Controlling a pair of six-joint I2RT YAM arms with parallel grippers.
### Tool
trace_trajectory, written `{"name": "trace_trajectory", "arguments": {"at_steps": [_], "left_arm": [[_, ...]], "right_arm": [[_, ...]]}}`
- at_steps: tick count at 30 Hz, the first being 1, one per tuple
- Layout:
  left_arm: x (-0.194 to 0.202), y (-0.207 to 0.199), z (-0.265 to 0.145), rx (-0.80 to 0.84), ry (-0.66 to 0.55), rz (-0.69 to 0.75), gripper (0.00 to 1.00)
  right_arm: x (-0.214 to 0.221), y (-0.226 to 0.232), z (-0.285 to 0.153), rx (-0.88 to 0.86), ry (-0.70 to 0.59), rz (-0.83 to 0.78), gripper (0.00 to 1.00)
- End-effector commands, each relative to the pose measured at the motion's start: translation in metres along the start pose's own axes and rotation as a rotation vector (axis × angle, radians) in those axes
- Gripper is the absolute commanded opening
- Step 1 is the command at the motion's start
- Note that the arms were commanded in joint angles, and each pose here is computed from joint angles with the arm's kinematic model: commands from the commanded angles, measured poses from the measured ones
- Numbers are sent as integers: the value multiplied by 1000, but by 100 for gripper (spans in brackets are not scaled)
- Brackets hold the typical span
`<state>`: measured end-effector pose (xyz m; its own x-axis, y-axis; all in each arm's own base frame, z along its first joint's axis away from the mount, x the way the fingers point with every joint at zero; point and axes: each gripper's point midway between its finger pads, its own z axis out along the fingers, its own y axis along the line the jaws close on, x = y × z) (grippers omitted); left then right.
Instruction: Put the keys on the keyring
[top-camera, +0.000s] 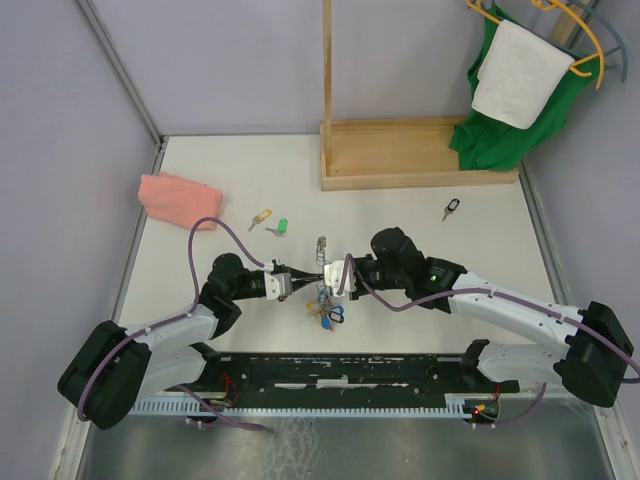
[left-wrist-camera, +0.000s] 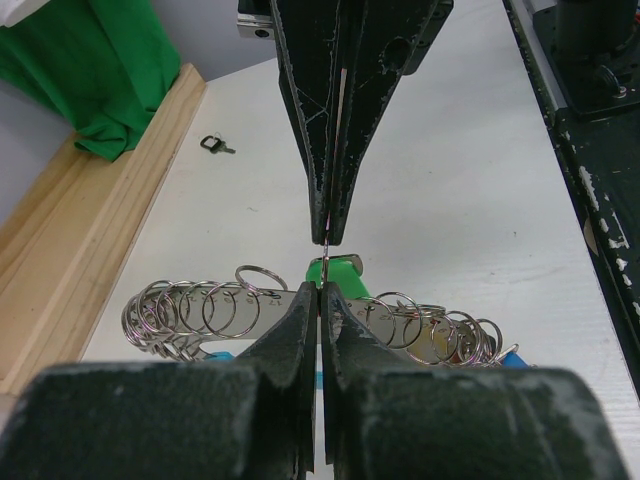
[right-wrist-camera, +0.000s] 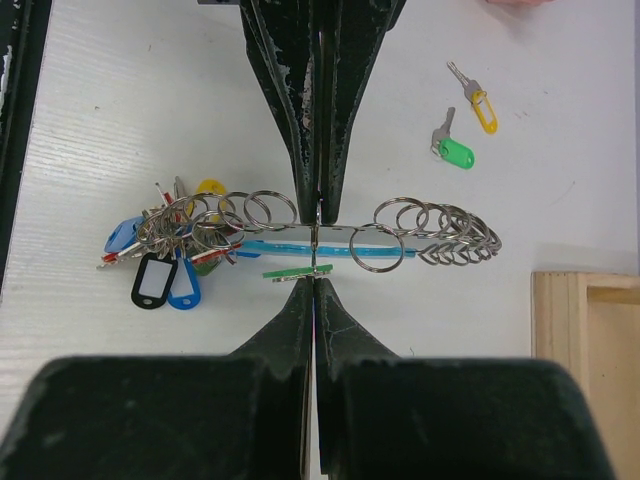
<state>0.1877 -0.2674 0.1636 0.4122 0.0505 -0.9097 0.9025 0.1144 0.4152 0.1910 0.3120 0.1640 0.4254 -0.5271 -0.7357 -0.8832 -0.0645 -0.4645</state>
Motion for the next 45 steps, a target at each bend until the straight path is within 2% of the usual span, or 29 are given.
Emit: {"name": "trace_trajectory", "arguments": {"at_steps": [1,36,45], "left_arm": [[-26,15,4,-8,-70,116,3],[-29,17,6,-19,-85,80,3],[-30,40,0,-183,-63,-75,3]], "right_arm": [[-24,-14,-2,42,-67,-13,1],[-42,-16,11,68,-163,51,1],[-34,-9,6,58,-131,-17,1]]}}
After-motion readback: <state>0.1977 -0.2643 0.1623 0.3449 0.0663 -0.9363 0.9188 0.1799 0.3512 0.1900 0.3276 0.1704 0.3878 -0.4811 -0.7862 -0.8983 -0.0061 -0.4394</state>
